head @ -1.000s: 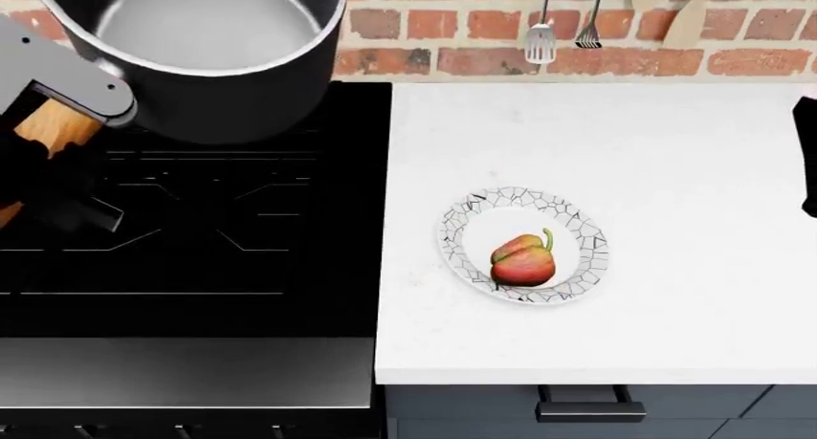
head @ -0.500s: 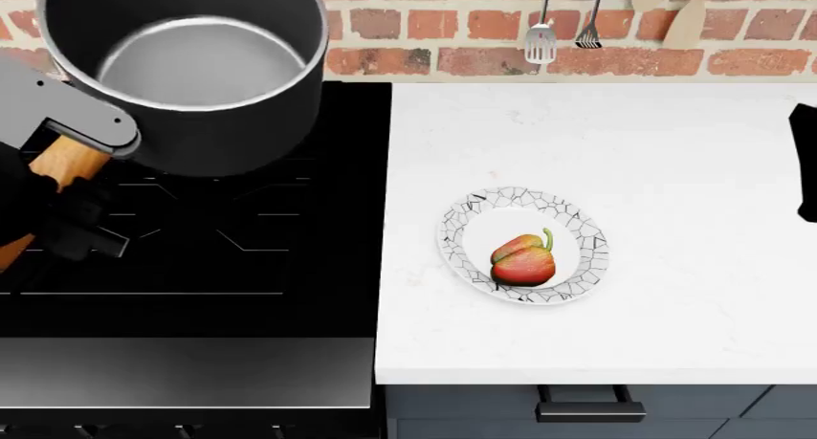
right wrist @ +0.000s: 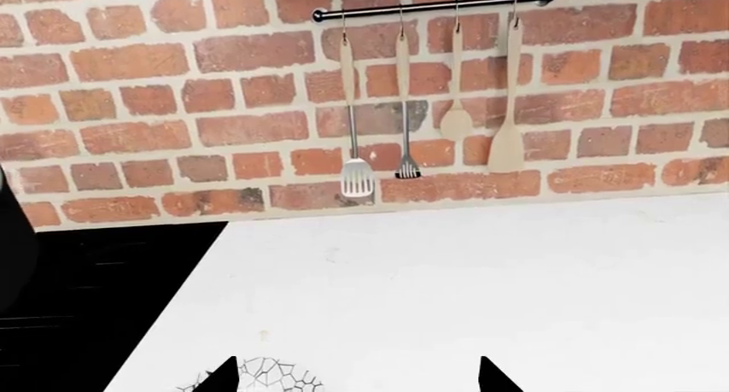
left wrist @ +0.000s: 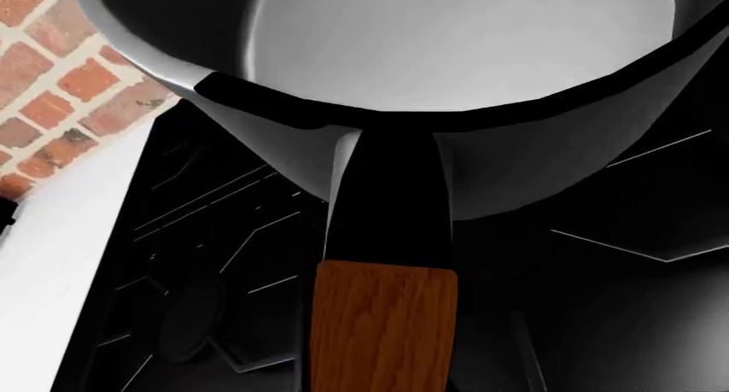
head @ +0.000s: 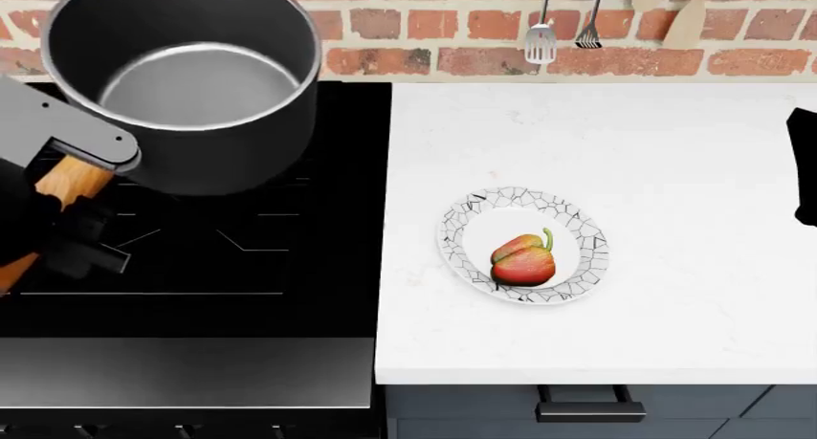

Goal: Pick up the pan and dump the vegetables in it onto the plate. Then return the pan to the stove.

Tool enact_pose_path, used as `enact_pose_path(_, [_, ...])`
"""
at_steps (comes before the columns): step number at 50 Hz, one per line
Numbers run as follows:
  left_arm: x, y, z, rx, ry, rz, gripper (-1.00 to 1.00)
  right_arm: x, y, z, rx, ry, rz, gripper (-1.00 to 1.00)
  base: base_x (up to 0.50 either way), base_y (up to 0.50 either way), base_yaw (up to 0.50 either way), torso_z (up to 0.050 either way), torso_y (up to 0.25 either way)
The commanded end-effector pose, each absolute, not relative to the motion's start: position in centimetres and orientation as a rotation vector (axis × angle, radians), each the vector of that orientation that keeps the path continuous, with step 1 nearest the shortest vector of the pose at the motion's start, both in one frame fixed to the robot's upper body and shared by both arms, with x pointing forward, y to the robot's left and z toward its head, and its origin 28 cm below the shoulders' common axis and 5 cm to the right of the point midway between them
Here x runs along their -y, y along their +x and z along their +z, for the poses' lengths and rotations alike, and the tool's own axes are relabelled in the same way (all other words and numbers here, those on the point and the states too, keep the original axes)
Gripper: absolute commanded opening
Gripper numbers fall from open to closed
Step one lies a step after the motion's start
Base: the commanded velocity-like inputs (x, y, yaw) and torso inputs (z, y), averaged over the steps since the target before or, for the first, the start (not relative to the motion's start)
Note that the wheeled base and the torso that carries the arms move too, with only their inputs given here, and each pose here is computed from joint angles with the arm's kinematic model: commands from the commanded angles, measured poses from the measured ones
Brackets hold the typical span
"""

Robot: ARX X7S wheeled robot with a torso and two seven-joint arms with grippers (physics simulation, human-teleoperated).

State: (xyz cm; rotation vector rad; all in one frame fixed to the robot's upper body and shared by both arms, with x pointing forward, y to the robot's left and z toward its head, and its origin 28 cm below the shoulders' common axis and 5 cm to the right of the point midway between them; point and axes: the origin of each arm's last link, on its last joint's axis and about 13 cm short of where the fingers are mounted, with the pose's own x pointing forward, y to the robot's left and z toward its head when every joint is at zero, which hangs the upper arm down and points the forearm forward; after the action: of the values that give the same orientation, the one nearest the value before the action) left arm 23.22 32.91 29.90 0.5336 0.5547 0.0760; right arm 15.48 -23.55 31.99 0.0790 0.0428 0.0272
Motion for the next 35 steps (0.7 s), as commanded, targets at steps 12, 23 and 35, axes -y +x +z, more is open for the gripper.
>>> enact_pose_path(12, [-33.6, 23.6, 29.9, -0.553, 0.516, 0.126, -1.0, 23.7, 15.6, 31.8, -0.043, 0.083, 0.026, 1.0, 0.0, 0.0, 0.0, 0.0, 0.001])
enact_pose_path(23, [-34.4, 24.3, 29.2, -0.579, 0.512, 0.132, -1.0, 23.6, 15.4, 31.8, -0.045, 0.082, 0.026, 1.0, 0.0, 0.0, 0.0, 0.0, 0.001])
enact_pose_path(35, [-34.3, 24.2, 28.9, -0.597, 0.508, 0.135, -1.0, 23.6, 15.5, 31.6, -0.048, 0.082, 0.026, 1.0, 0.0, 0.0, 0.0, 0.001, 0.001])
